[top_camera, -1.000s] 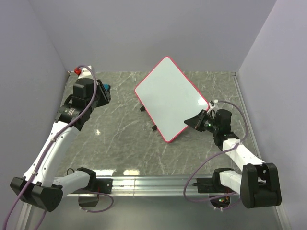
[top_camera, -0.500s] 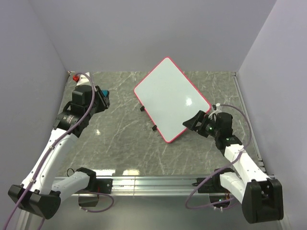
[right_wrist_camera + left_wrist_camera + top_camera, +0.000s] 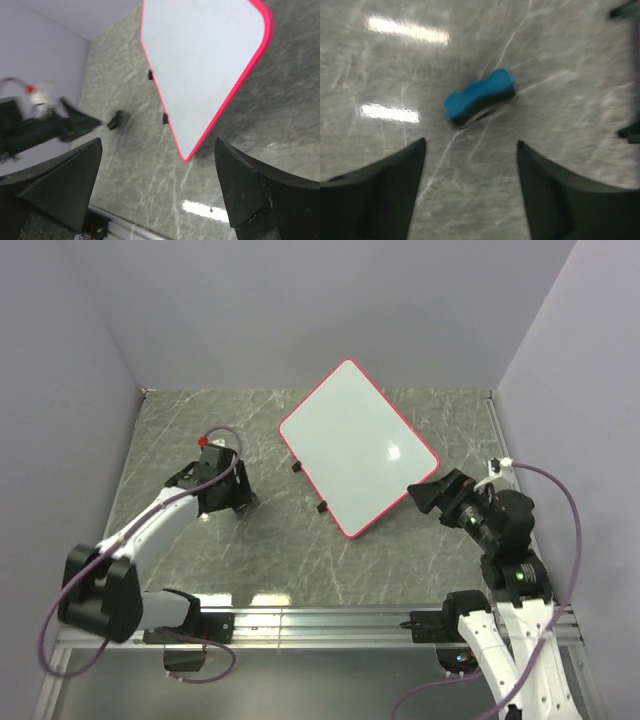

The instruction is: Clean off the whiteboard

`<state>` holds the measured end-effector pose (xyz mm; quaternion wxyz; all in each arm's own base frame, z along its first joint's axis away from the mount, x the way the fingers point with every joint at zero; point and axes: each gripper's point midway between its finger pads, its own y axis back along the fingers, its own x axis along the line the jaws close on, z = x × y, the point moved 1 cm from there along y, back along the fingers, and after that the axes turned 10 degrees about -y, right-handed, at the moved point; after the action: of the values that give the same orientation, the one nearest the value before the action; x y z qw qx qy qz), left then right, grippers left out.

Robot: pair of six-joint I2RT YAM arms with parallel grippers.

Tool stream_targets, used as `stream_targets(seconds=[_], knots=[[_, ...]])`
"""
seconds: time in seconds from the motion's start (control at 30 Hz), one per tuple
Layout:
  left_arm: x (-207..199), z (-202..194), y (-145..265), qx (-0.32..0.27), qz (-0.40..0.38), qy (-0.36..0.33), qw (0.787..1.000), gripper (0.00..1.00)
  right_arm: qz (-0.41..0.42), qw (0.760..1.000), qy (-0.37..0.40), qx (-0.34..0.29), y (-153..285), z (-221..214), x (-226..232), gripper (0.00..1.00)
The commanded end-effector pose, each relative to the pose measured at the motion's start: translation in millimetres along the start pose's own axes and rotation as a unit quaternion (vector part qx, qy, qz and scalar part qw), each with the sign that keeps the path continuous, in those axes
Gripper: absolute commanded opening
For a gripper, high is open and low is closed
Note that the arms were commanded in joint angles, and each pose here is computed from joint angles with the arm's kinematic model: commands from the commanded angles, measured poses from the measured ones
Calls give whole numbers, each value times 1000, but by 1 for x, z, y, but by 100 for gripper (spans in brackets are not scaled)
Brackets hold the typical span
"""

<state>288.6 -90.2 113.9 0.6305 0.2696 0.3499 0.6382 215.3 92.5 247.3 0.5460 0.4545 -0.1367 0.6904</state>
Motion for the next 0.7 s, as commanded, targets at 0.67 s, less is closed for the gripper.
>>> stream_targets(seconds=[0.67], knots=[[-107, 168, 156, -145, -255, -55, 954, 99, 69, 995, 70, 33, 73, -4, 56, 100]])
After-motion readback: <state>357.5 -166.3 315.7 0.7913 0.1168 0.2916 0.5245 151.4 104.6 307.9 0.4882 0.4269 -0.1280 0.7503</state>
